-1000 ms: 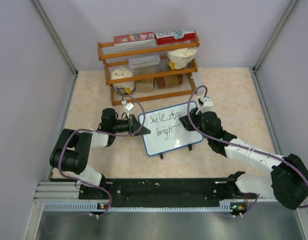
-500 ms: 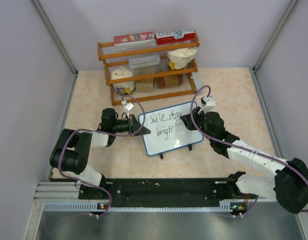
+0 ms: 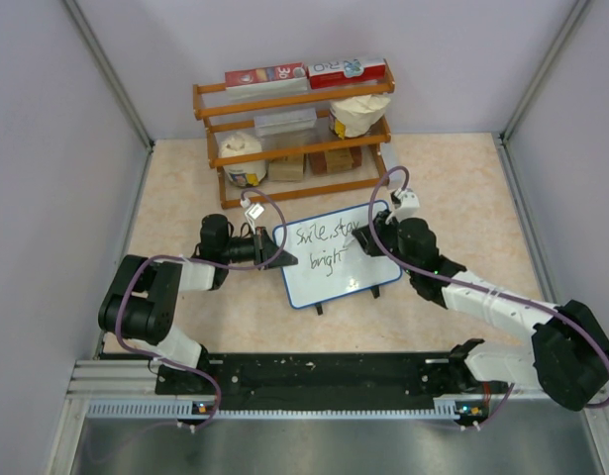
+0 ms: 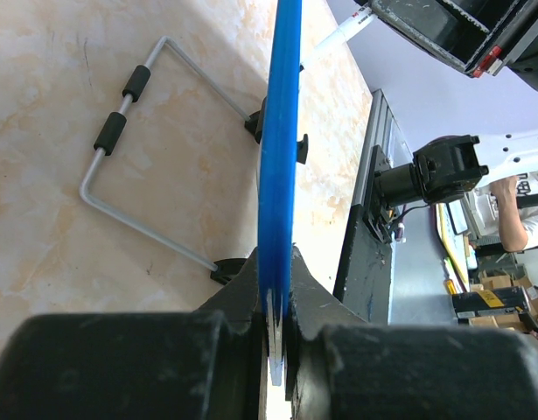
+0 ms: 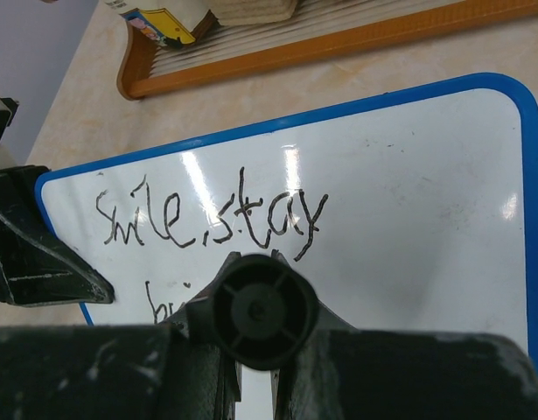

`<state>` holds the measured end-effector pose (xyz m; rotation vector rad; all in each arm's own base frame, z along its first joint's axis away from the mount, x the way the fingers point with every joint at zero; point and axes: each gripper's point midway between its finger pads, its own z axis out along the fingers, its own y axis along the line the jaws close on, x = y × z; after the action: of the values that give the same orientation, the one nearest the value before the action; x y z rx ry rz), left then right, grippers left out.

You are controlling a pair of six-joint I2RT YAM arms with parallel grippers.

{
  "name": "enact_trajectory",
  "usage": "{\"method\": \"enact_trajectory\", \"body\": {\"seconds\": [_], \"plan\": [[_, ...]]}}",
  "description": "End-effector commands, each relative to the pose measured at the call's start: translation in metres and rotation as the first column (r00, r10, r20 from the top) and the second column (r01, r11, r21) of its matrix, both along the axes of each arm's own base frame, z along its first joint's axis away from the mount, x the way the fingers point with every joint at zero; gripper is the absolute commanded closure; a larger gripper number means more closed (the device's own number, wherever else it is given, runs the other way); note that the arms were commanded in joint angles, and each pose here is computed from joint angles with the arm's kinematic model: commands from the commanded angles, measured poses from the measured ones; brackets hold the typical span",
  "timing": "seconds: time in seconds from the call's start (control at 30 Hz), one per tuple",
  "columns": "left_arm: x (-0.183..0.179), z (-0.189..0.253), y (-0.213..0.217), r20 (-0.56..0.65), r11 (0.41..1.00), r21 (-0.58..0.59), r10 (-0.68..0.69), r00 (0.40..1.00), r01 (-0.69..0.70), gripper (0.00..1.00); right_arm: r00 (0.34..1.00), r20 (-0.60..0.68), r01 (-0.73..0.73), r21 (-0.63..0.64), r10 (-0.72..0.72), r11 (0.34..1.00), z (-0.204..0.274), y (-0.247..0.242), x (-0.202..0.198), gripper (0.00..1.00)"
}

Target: Write a sentence on the whiteboard

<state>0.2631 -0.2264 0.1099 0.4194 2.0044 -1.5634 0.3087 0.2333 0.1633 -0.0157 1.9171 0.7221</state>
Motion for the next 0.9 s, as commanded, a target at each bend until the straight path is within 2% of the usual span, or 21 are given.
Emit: {"method": "enact_trajectory", "body": {"seconds": [0.0, 0.87], "plan": [[0.007, -0.017, 0.004, -0.002, 0.997, 0.052, 0.052, 0.999, -0.051, 1.00, 1.000, 0.022, 0.005, 0.011, -0.006, 1.000, 0.007, 0.000, 0.005, 1.00], [0.008, -0.017, 0.004, 0.000, 0.997, 0.052, 0.053, 0.999, -0.053, 1.00, 0.998, -0.064, -0.012, -0.025, 0.011, 1.000, -0.037, -0.012, -0.019, 1.00]]}}
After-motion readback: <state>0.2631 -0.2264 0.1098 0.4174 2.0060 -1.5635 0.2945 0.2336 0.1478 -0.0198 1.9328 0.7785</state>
